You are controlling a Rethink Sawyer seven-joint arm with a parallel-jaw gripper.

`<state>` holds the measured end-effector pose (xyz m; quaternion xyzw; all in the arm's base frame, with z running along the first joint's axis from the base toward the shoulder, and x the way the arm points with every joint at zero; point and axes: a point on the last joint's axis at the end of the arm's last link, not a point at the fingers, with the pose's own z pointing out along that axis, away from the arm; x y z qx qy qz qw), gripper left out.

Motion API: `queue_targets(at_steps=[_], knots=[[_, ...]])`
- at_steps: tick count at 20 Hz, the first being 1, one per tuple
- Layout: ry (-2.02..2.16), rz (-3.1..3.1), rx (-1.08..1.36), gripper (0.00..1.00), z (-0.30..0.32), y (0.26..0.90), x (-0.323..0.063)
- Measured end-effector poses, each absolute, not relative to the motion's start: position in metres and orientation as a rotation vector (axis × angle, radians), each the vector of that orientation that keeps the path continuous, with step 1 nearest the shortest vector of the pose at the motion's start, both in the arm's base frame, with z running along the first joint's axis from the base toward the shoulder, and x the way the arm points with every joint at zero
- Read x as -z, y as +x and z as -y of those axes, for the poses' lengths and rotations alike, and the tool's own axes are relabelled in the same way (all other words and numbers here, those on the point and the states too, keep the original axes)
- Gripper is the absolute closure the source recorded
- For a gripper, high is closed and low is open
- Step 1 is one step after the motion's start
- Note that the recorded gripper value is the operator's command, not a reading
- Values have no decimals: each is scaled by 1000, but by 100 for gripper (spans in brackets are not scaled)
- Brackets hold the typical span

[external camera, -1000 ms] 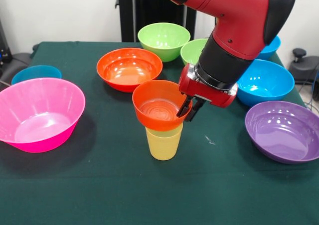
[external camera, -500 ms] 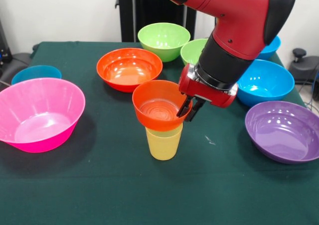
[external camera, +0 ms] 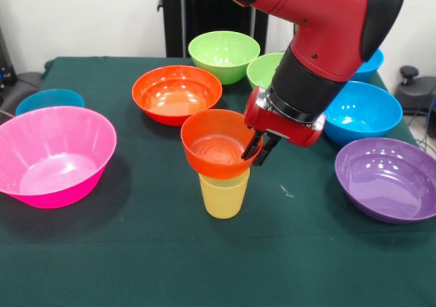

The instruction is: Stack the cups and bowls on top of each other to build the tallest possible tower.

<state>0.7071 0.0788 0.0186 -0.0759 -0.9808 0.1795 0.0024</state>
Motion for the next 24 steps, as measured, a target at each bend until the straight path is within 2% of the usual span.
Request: queue_targets(at_steps=[24], knots=[[-236,3073,-564,100,-80,711,-18]])
